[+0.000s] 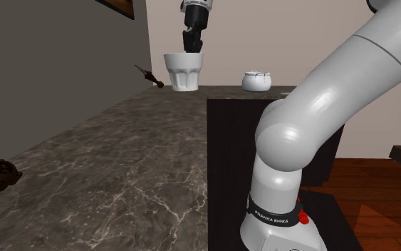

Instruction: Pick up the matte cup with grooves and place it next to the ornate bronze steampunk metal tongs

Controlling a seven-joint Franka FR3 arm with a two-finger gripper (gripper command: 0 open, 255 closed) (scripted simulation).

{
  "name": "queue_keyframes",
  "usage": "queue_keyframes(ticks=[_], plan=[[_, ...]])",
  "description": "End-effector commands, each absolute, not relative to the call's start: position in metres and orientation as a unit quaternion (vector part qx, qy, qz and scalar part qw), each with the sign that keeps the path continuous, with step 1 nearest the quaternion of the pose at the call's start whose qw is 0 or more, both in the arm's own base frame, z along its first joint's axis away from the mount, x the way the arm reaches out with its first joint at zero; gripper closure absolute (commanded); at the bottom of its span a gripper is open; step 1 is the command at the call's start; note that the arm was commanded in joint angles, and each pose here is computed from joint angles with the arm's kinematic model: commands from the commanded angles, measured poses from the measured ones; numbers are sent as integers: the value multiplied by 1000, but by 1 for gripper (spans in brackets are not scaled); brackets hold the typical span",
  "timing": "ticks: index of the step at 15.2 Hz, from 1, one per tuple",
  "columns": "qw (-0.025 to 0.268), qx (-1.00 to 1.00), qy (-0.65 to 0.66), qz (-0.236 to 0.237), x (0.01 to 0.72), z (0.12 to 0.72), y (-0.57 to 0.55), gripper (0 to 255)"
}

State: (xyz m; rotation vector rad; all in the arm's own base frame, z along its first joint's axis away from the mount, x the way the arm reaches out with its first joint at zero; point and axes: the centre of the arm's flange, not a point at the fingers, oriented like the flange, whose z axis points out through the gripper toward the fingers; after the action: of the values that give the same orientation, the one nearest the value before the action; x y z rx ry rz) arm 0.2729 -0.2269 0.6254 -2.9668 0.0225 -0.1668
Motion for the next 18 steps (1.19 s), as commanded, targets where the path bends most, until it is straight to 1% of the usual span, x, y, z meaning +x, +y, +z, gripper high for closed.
queue_keyframes(ticks=[1,18], plan=[[85,-995,8,-56,273,637,-227,255],[85,-995,8,-56,273,727,-227,255]])
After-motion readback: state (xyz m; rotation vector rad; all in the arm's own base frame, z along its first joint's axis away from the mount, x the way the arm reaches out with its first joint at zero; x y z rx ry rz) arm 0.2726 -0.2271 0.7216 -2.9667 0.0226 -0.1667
